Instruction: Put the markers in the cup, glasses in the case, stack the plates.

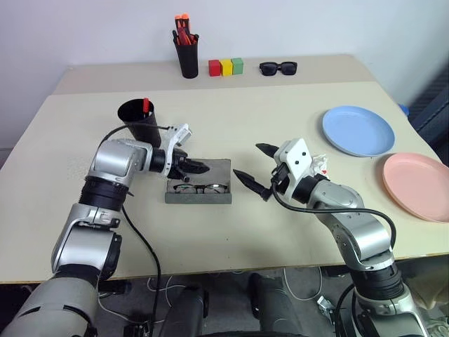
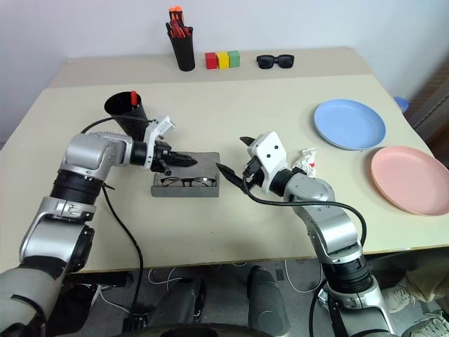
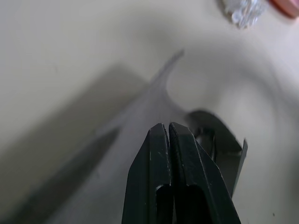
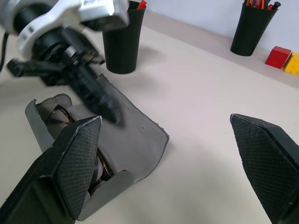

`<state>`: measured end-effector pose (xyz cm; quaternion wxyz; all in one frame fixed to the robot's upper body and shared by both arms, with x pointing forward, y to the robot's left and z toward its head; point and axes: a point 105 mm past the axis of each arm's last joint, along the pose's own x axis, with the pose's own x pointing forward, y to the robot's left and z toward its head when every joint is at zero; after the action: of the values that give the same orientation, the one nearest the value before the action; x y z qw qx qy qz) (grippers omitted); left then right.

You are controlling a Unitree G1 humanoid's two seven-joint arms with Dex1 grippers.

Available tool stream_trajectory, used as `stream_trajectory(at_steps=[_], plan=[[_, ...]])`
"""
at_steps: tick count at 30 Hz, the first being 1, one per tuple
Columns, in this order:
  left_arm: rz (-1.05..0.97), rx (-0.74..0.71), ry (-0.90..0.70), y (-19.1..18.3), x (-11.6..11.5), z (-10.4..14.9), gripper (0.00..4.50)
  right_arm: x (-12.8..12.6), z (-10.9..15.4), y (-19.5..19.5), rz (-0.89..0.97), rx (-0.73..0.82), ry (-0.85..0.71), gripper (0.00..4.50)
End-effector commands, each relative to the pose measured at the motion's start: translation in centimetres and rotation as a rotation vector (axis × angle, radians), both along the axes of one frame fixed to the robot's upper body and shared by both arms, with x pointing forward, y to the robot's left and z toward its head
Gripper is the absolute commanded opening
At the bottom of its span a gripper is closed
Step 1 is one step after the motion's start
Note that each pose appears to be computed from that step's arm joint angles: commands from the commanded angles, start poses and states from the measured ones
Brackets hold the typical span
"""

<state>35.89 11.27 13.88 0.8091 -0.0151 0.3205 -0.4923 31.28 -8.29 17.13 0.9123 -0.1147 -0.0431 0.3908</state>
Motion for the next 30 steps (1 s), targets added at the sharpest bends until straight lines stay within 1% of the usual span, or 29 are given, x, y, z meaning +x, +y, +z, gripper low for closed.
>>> stream_trajectory(at_steps=[1,2,5,6,8,9,14,17,18,19,21,23,26,28,30], plan=[[-0.028,-0.005,-0.081,-0.4,-0.4,1.6,0.07,-0.2,1.2,0.3,0.011,0.016,-0.051,4.50],[-0.008,-0.016,-0.132,-0.5,0.1,2.2,0.07,-0.2,1.2,0.3,0.011,0.016,-0.051,4.50],[0.112,-0.082,-0.286,-0.5,2.5,4.9,0.07,-0.2,1.1,0.4,0.014,0.014,-0.051,4.50],[0.148,-0.077,-0.346,-0.2,3.2,5.7,0.07,-0.2,1.1,0.5,0.015,0.015,-0.050,4.50],[0.180,-0.072,-0.420,0.2,3.8,6.4,0.07,-0.2,1.1,0.5,0.016,0.015,-0.051,4.50],[0.220,-0.076,-0.418,0.6,4.2,6.4,0.07,-0.2,1.1,0.6,0.019,0.016,-0.050,4.50],[0.260,-0.009,-0.377,1.6,4.6,4.0,0.07,0.0,1.2,0.6,0.028,0.012,-0.055,4.50],[0.232,0.043,-0.306,2.1,4.5,1.9,0.07,0.1,1.3,0.9,0.038,0.019,-0.056,4.50],[0.207,0.056,-0.312,2.1,4.5,1.7,0.07,0.0,1.3,1.0,0.041,0.019,-0.055,4.50],[0.192,0.063,-0.345,2.0,4.8,2.1,0.07,0.0,1.2,1.0,0.043,0.018,-0.054,4.50],[0.180,0.056,-0.361,1.8,5.3,3.0,0.07,-0.1,1.1,1.0,0.043,0.013,-0.052,4.50],[0.163,0.069,-0.363,2.0,5.5,3.3,0.07,-0.2,1.0,1.0,0.039,0.010,-0.052,4.50],[0.123,0.115,-0.341,2.4,5.4,2.5,0.07,-0.2,1.0,0.7,0.031,0.010,-0.053,4.50],[0.116,0.125,-0.342,2.6,5.5,2.1,0.07,-0.2,1.1,0.6,0.026,0.012,-0.056,4.50],[0.124,0.134,-0.308,2.9,5.5,1.4,0.07,-0.2,1.1,0.6,0.023,0.012,-0.056,4.50]])
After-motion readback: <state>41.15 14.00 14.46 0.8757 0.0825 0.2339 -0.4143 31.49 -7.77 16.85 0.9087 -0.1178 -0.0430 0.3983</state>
